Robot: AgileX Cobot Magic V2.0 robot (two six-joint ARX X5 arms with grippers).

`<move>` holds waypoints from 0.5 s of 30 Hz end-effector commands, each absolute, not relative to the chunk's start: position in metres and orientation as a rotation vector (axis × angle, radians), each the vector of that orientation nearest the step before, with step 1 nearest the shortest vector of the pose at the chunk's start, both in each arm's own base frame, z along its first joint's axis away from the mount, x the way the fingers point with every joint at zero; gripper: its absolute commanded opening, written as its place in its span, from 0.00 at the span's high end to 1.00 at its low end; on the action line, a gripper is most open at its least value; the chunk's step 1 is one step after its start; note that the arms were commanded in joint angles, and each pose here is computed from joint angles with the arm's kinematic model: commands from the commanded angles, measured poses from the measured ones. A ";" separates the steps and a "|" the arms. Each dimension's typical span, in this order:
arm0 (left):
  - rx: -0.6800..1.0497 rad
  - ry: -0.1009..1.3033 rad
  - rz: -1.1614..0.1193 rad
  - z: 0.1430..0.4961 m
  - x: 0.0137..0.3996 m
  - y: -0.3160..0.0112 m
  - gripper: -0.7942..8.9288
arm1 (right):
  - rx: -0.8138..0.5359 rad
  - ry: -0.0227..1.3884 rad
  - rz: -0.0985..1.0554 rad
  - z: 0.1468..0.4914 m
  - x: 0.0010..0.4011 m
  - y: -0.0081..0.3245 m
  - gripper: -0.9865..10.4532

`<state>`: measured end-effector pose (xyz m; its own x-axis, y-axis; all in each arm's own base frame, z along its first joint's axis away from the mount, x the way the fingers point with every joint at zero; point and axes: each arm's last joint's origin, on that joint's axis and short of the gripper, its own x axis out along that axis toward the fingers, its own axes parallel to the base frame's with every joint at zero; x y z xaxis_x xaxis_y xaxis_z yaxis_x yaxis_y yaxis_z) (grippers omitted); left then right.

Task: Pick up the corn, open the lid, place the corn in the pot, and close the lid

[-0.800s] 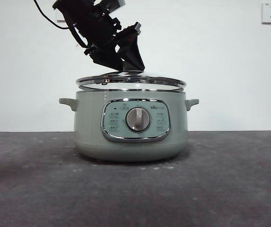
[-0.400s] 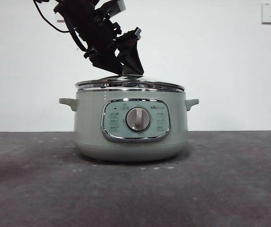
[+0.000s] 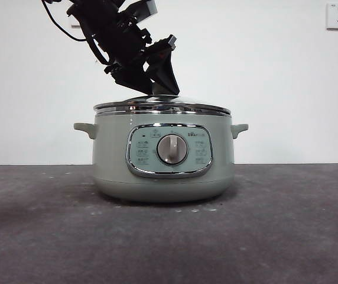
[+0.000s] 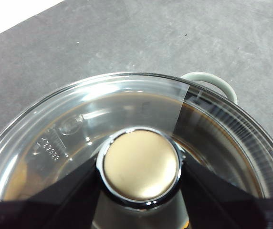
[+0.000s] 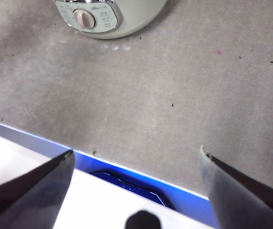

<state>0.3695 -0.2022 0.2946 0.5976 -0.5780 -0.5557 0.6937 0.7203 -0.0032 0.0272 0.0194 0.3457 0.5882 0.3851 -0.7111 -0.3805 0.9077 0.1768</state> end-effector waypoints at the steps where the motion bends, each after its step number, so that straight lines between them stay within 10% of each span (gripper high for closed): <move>1: 0.227 0.556 -0.755 0.292 0.373 -0.207 0.93 | -0.005 0.860 0.436 0.342 0.026 0.019 0.53; 15: 0.242 0.628 -0.759 0.277 0.374 -0.211 0.93 | -0.009 0.857 0.430 0.342 0.026 0.018 0.53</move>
